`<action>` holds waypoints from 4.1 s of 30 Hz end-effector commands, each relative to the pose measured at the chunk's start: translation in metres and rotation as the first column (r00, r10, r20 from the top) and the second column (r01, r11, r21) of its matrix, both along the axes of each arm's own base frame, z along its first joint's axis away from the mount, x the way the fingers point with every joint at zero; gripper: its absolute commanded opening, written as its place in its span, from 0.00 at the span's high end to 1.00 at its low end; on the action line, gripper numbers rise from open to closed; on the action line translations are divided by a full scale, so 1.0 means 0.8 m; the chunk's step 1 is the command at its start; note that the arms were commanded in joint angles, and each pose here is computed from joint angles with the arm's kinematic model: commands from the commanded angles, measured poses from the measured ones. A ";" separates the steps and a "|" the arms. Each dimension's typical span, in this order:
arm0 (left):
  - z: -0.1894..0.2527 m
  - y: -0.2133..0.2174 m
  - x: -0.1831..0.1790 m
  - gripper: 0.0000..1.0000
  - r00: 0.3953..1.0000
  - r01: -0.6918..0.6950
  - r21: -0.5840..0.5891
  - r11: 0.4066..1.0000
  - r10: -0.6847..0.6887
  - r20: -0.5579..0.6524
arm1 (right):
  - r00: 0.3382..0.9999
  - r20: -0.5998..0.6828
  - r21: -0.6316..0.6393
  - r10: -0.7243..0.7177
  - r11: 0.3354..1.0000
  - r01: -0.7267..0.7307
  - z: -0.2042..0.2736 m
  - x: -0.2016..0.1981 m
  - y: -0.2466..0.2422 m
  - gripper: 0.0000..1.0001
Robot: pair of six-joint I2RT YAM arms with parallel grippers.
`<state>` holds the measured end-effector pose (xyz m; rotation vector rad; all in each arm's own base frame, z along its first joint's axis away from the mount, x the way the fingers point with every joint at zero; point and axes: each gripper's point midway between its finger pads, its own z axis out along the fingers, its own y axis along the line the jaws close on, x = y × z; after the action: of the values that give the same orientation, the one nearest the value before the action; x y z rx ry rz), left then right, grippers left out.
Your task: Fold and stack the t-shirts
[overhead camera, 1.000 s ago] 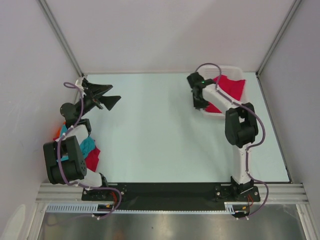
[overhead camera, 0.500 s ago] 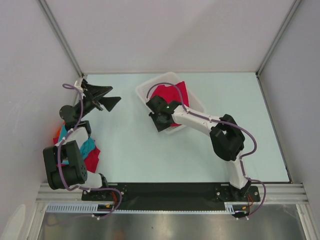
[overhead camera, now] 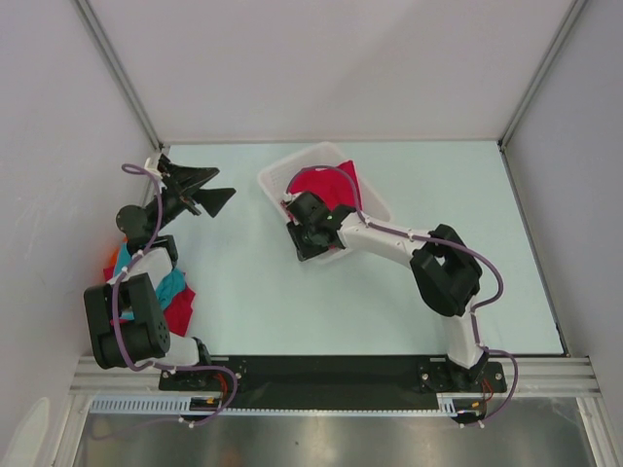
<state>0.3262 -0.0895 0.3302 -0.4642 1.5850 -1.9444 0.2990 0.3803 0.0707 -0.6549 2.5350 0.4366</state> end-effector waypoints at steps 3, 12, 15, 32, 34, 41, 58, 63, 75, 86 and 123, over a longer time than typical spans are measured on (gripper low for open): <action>0.058 -0.015 -0.054 0.01 0.899 -0.033 0.094 0.995 -0.012 0.437 | 0.989 -0.142 0.195 0.036 0.981 -0.007 0.052 -0.014 0.053 0.51; 0.061 -0.015 -0.054 0.00 0.899 -0.033 0.082 0.996 -0.006 0.438 | 1.000 0.008 0.299 -0.011 0.954 0.008 0.185 0.003 0.029 0.36; 0.061 -0.016 -0.055 0.00 0.899 -0.036 0.078 0.996 -0.002 0.438 | 1.000 0.007 0.308 -0.012 0.951 0.010 0.191 -0.004 0.021 0.35; 0.057 -0.033 -0.069 0.00 0.887 -0.002 0.105 0.994 -0.046 0.460 | 0.974 0.087 0.064 -0.209 0.977 0.204 0.139 0.048 -0.088 0.23; 0.058 -0.035 -0.069 0.00 0.884 0.002 0.104 0.995 -0.051 0.465 | 0.971 0.086 0.061 -0.223 0.974 0.218 0.128 0.064 -0.094 0.21; 0.062 -0.040 -0.076 0.00 0.881 0.019 0.105 0.994 -0.066 0.468 | 0.967 -0.027 0.053 -0.254 0.965 0.255 0.047 0.125 -0.107 0.18; 0.069 -0.042 -0.078 0.00 0.871 0.027 0.120 0.992 -0.083 0.485 | 0.962 -0.143 0.000 -0.234 0.972 0.236 -0.057 0.179 -0.106 1.00; 0.064 -0.040 -0.071 0.00 0.877 0.025 0.117 0.993 -0.079 0.474 | 0.973 -0.080 0.045 -0.216 0.974 0.220 -0.012 0.180 -0.099 1.00; 0.044 -0.039 -0.056 0.00 0.896 0.028 0.118 0.993 -0.077 0.437 | 0.764 0.493 0.345 -0.417 0.899 0.269 0.439 0.173 -0.178 1.00; 0.029 -0.048 -0.045 0.01 0.906 0.048 0.112 0.993 -0.091 0.414 | 0.426 0.597 0.388 -0.680 0.709 0.589 0.514 0.093 -0.374 1.00; 0.025 -0.065 -0.057 0.00 0.900 0.088 0.117 0.989 -0.129 0.417 | 0.775 0.221 0.016 -0.592 0.797 0.604 0.168 0.166 -0.323 0.29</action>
<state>0.3249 -0.1348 0.3084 -0.4006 1.6736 -2.0309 0.4145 0.1013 0.2310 0.1643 2.3338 -0.0498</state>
